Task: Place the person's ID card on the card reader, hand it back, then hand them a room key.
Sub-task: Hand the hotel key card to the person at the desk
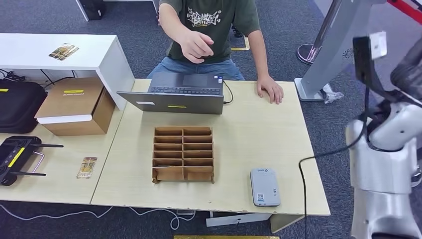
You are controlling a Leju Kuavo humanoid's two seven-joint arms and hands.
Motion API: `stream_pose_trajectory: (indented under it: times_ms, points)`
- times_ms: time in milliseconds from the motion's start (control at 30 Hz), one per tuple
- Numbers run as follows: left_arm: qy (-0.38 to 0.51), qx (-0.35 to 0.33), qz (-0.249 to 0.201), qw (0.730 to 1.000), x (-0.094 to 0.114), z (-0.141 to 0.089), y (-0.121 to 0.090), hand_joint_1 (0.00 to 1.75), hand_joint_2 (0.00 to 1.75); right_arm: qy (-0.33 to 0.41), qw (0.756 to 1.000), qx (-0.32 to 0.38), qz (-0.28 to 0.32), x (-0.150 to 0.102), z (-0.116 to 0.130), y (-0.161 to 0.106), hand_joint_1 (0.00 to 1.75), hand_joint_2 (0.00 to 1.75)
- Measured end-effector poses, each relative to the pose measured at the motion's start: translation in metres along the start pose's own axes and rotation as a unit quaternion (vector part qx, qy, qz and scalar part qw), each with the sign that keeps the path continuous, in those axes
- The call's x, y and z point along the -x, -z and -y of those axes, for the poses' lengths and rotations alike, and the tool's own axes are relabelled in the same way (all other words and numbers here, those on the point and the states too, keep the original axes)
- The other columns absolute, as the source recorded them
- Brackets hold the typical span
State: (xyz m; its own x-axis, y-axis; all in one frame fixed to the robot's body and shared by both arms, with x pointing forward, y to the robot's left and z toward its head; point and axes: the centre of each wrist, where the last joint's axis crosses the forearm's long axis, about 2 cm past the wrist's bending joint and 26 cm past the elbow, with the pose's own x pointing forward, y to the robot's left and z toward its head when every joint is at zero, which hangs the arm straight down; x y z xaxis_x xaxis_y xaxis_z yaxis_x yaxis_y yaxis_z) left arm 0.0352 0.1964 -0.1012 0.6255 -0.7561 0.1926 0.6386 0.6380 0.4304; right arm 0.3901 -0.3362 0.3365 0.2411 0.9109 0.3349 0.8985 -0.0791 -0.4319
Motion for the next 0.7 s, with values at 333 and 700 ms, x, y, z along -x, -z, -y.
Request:
stream_pose_trajectory:
  times_ms: [333, 700]
  points:
    - [0.0, 0.0, 0.002, 1.0, 0.0, 0.002, -0.001, 0.0, 0.0, 0.001, 0.929, -0.096, 0.357, -0.106, -0.032, -0.12, 1.75, 1.75]
    - [-0.001, -0.001, 0.002, 1.0, 0.0, 0.002, -0.001, 0.0, 0.0, -0.008, 0.913, -0.095, 0.396, -0.122, -0.038, -0.127, 1.75, 1.75]
